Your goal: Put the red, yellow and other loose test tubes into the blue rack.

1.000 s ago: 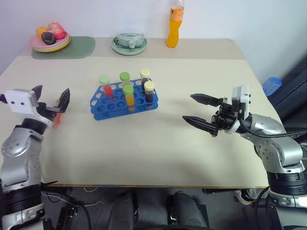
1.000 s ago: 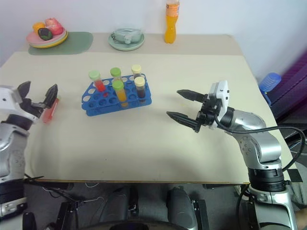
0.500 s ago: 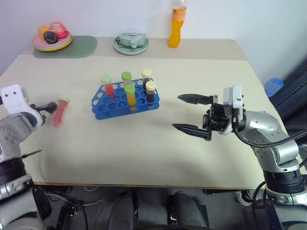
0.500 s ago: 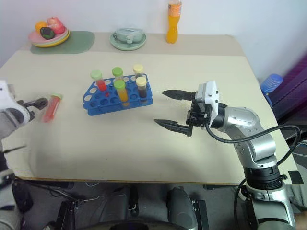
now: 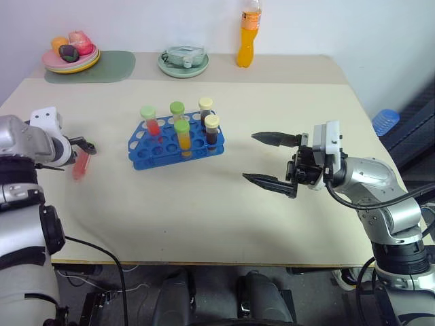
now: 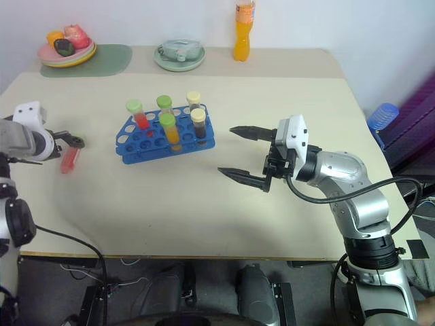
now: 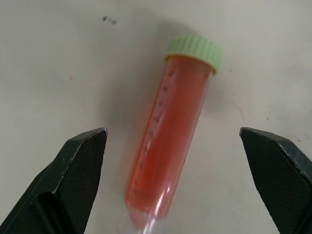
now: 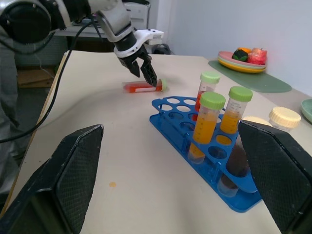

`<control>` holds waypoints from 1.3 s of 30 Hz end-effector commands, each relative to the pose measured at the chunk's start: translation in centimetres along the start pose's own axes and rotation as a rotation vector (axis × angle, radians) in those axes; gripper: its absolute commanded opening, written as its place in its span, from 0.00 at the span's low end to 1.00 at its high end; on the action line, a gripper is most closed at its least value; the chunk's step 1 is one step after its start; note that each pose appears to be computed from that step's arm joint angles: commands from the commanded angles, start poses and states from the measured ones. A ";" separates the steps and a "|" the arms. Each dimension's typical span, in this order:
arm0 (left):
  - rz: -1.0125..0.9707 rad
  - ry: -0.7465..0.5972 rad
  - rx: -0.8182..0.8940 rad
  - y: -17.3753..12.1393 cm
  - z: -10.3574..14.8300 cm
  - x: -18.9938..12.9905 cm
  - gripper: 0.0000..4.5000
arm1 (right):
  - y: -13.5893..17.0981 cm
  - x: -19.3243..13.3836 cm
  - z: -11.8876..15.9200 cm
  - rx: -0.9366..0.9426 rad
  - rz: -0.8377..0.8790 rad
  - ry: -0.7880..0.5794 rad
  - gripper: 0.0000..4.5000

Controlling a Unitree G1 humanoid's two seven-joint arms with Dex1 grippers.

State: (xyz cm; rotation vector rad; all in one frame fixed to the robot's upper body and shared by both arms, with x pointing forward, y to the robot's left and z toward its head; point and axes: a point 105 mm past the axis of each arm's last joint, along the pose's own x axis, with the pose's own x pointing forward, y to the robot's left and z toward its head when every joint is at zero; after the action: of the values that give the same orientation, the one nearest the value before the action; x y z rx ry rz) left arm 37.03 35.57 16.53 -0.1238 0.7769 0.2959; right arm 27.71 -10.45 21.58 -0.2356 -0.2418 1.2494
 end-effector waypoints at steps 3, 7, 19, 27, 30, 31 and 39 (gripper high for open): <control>-0.008 -0.008 0.164 0.4 1.0 0.9 0.99 | 0.7 -0.1 1.0 -0.041 -0.024 -0.023 1.00; -0.015 0.016 0.204 0.2 0.3 1.9 0.99 | 1.0 -0.3 1.0 -0.036 -0.044 -0.021 1.00; -0.039 0.078 0.160 0.6 -1.9 3.0 0.17 | 1.1 -0.9 1.0 -0.034 -0.072 0.001 1.00; -0.445 -0.243 0.094 -0.5 0.2 -0.1 0.17 | 0.8 -0.8 0.6 -0.022 -0.072 0.001 1.00; -0.630 -0.487 0.117 -1.4 0.5 -4.3 0.17 | 0.9 -0.9 0.1 -0.004 -0.083 0.006 1.00; -0.662 -0.556 0.120 -1.7 0.8 -5.8 0.17 | 1.0 -1.0 -0.1 0.002 -0.089 0.008 1.00; -0.959 -0.916 0.159 -7.5 2.5 -12.4 0.17 | 1.1 -1.1 -0.8 0.023 -0.145 -0.005 1.00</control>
State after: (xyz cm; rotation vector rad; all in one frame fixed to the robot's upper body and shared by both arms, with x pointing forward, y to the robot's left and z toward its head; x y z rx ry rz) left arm 32.94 28.84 26.14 -0.2129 -0.1567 -0.4946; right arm 26.99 -11.21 19.58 -0.1733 -0.1889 1.1215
